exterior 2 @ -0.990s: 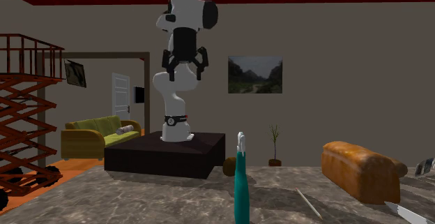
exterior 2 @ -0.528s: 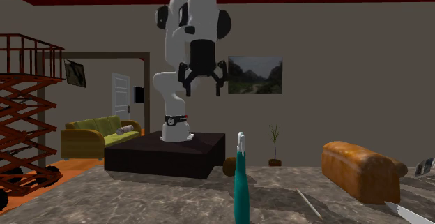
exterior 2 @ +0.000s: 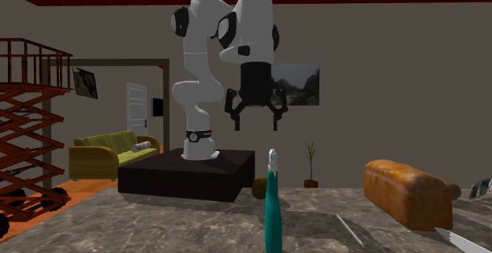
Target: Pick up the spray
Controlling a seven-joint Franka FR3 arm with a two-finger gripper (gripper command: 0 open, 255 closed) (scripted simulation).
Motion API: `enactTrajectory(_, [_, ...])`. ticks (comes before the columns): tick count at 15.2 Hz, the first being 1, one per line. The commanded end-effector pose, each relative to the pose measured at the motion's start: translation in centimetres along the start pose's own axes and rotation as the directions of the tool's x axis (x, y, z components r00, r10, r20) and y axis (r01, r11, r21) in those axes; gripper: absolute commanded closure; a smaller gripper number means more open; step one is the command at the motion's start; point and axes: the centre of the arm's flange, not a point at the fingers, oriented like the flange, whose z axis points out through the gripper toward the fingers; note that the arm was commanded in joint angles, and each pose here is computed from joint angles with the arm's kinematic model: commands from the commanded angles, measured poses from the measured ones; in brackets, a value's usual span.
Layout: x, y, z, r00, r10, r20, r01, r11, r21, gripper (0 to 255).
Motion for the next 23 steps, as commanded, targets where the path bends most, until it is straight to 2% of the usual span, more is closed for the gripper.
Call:
enactTrajectory(1, [1.0, -2.2, 1.9, 1.0, -0.007, 0.003, 0.007, 1.0, -0.002, 0])
enactTrajectory(3, [1.9, -4.2, 3.4, 1.0, -0.014, 0.006, 0.014, 1.0, -0.003, 0])
enactTrajectory(10, [1.9, -4.2, 7.1, 1.0, -0.014, 0.006, 0.014, 1.0, -0.003, 0])
enactTrajectory(13, [1.9, -4.2, 7.4, 1.0, -0.014, 0.006, 0.014, 1.0, -0.003, 0])
enactTrajectory(14, [1.9, -4.2, 7.4, 1.0, -0.014, 0.006, 0.014, 1.0, -0.003, 255])
enactTrajectory(23, [1.9, -4.2, 7.4, 1.0, -0.014, 0.006, 0.014, 1.0, -0.003, 255])
